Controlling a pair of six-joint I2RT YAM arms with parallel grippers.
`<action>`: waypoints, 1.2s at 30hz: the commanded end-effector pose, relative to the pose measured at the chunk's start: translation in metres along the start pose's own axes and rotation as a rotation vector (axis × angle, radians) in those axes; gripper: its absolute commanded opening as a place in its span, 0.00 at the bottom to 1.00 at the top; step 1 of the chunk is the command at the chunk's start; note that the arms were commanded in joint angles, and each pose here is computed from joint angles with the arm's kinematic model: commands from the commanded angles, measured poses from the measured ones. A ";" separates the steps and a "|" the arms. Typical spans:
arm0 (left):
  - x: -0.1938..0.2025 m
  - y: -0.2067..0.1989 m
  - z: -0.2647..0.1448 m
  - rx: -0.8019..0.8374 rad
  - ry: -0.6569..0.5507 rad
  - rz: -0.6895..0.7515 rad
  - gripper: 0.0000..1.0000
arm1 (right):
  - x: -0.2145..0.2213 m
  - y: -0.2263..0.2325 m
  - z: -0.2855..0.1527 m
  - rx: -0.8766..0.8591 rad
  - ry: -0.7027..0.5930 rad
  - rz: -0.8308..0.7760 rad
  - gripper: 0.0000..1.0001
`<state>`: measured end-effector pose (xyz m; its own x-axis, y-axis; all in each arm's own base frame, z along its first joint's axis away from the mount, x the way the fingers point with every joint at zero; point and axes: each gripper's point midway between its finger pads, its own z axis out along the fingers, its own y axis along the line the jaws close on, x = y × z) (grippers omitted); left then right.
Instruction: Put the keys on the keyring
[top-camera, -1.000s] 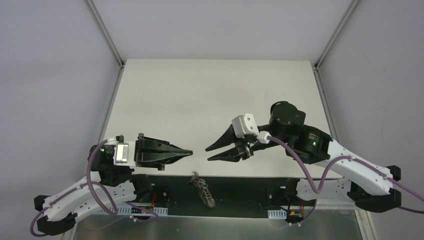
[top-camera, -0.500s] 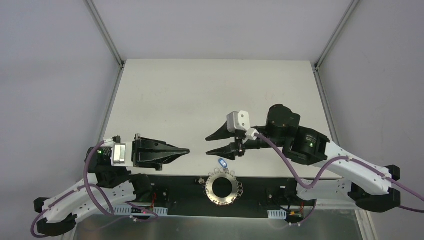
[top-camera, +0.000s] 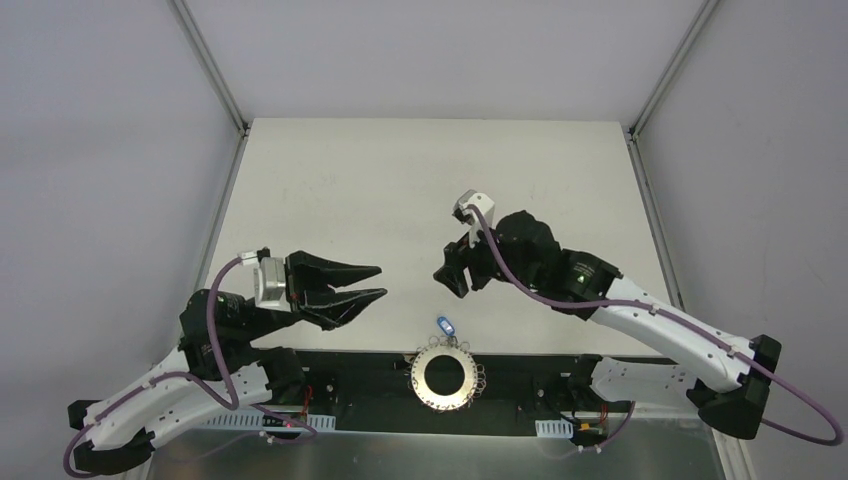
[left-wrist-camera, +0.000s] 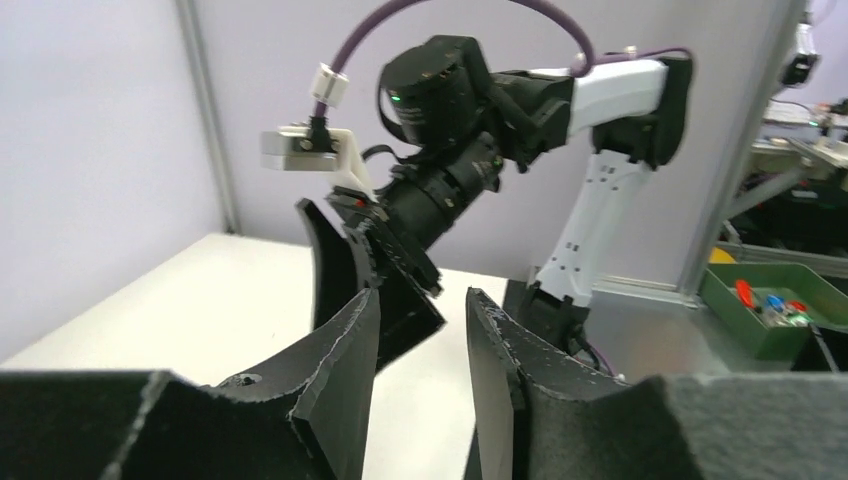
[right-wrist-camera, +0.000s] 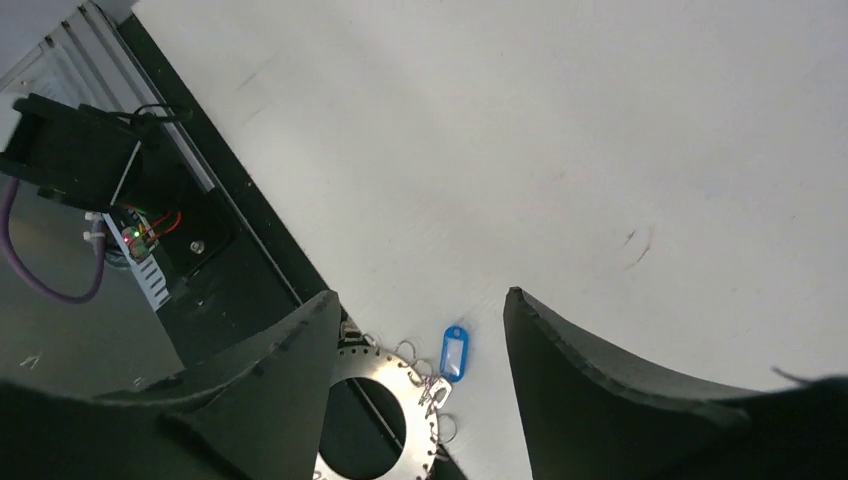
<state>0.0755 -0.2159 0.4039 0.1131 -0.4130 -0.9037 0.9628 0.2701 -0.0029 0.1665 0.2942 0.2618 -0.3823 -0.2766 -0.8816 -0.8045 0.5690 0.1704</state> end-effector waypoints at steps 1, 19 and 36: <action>0.027 0.028 -0.009 -0.178 0.074 -0.060 0.38 | 0.048 0.006 0.007 -0.019 0.146 0.166 0.64; 0.112 0.073 -0.045 -0.470 0.254 -0.130 0.42 | 0.167 0.022 0.044 0.041 0.465 0.416 0.47; 0.119 0.075 -0.052 -0.478 0.244 -0.108 0.44 | 0.202 0.007 0.058 0.199 0.605 0.438 0.35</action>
<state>0.1479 -0.2009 0.2638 -0.1179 -0.2231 -0.9676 0.7409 0.6291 -0.2353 0.1040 0.2798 0.0518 -0.8656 -0.3651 -0.3428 -0.4734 0.8199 0.3221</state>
